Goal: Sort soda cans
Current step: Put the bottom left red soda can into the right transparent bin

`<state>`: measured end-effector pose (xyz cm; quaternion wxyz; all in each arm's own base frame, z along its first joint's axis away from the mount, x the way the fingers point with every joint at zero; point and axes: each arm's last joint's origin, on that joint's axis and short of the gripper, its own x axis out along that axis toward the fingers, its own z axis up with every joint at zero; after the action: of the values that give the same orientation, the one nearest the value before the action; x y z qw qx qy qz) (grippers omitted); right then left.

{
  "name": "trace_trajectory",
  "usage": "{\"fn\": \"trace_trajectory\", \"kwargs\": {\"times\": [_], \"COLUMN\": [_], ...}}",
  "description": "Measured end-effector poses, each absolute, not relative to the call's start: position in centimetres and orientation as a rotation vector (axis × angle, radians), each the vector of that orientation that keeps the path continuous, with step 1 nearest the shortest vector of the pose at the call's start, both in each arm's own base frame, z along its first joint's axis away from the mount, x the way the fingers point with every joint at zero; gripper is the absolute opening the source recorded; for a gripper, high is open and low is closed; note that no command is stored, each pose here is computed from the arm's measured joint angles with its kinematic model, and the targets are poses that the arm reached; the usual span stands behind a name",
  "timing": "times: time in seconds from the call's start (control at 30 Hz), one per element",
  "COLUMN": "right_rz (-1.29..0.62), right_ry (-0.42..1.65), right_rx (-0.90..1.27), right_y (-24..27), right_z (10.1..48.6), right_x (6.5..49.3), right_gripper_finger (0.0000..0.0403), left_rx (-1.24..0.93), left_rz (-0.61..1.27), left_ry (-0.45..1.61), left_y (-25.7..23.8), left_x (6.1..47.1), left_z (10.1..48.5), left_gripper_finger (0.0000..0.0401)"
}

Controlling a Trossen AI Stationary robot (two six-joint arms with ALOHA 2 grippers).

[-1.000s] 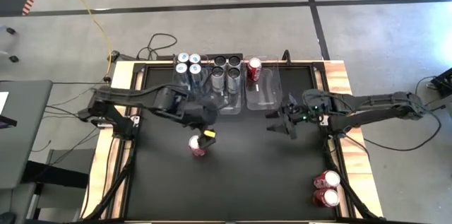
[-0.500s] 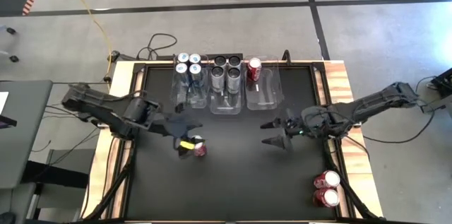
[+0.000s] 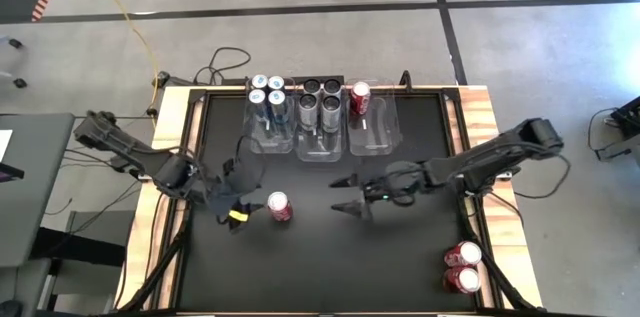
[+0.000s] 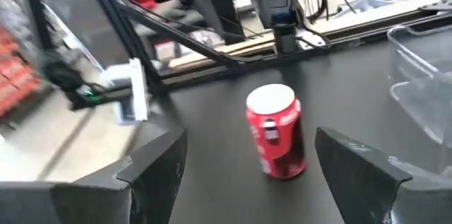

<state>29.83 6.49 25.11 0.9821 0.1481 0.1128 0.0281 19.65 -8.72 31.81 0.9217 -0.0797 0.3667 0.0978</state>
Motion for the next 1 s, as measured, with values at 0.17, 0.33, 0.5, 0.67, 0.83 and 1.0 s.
{"fn": "trace_trajectory", "kwargs": {"times": [0.17,0.33,0.5,0.67,0.83,1.0], "right_rz": [0.024,0.111,0.197,0.218,0.210,0.206], "right_ry": [0.235,0.293,0.390,0.479,0.487,0.540], "right_rx": [0.242,0.294,0.246,0.162,0.144,0.145], "right_y": [5.6,4.0,2.9,2.4,2.2,2.2], "right_z": [24.9,23.9,22.8,21.9,20.9,19.0], "right_x": [33.2,36.4,39.2,41.5,43.7,45.3], "right_gripper_finger": [0.0339,0.0364,0.0396,0.0389,0.0398,0.0398], "left_rx": [-0.110,-0.166,-0.221,-0.161,-0.134,-0.116], "left_rz": [0.198,0.234,0.213,0.201,0.207,0.207], "left_ry": [0.803,0.865,0.791,0.802,0.823,0.815], "left_y": [-9.1,-8.9,-9.2,-8.9,-8.6,-8.2], "left_x": [20.1,19.9,20.4,20.1,19.9,19.9], "left_z": [29.3,26.1,23.8,22.1,21.1,20.5], "left_gripper_finger": [0.0245,0.0245,0.0245,0.0268,0.0313,0.0341]}}
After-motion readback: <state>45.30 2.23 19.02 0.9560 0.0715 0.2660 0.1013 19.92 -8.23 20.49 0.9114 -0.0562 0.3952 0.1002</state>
